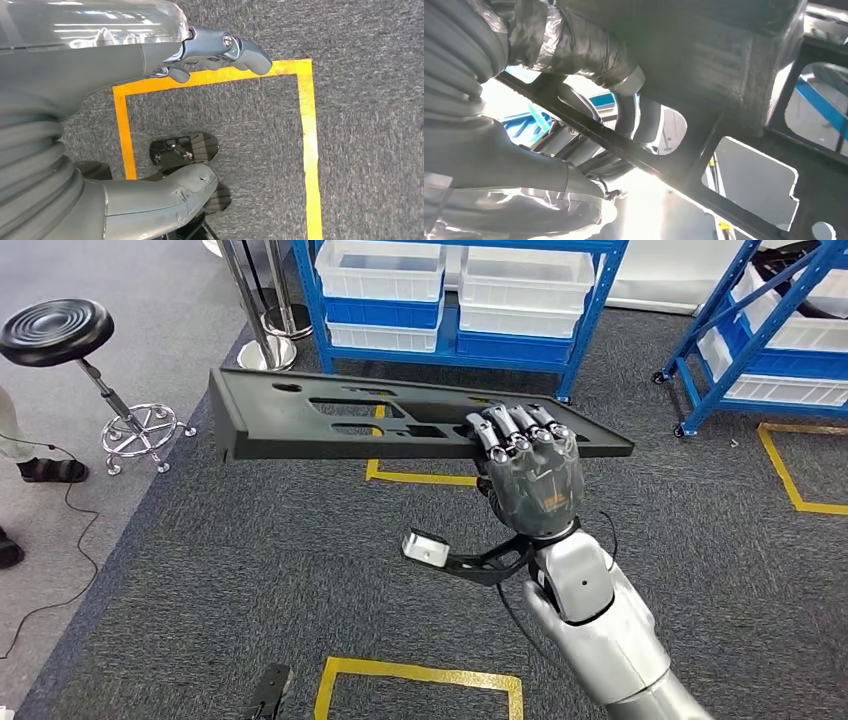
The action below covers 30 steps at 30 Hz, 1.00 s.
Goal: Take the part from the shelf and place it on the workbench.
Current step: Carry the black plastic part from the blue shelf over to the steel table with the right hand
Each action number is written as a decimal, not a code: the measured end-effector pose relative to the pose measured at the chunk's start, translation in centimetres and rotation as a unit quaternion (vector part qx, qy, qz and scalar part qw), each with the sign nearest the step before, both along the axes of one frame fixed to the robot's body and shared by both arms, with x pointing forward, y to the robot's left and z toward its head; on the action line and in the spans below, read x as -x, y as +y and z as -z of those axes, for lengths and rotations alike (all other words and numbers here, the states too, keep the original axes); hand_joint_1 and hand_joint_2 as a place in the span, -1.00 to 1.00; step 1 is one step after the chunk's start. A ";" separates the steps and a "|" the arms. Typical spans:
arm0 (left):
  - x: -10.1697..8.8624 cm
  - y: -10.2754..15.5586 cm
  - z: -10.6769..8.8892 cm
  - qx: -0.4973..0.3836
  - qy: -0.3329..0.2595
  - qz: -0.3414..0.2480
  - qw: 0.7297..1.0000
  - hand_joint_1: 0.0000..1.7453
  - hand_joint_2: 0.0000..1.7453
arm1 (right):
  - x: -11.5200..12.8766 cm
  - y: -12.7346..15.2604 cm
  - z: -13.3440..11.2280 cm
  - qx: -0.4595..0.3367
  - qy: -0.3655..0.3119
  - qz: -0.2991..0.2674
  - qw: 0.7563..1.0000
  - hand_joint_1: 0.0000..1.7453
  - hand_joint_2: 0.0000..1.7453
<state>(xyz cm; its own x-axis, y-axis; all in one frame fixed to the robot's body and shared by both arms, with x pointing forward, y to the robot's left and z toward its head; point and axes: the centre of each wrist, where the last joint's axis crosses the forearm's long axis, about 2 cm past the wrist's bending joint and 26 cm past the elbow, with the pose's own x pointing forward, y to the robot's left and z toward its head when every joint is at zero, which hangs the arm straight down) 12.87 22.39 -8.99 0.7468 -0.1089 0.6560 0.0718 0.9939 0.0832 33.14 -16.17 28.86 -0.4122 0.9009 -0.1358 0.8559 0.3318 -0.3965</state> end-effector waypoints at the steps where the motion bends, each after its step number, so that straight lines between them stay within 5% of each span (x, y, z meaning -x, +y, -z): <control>1: 0.1 0.0 0.0 0.001 0.000 -0.001 1.000 -1.00 1.00 | 0.0 0.3 0.3 0.009 0.003 -0.004 1.000 1.00 1.00; 8: 0.4 -0.2 0.1 0.003 0.002 -0.002 1.000 -1.00 1.00 | -0.1 1.1 1.8 0.078 0.006 -0.028 0.997 1.00 1.00; 30: 0.4 -0.4 0.1 0.004 0.001 -0.001 1.000 -1.00 1.00 | -0.1 2.0 2.8 0.113 0.008 -0.039 0.993 1.00 1.00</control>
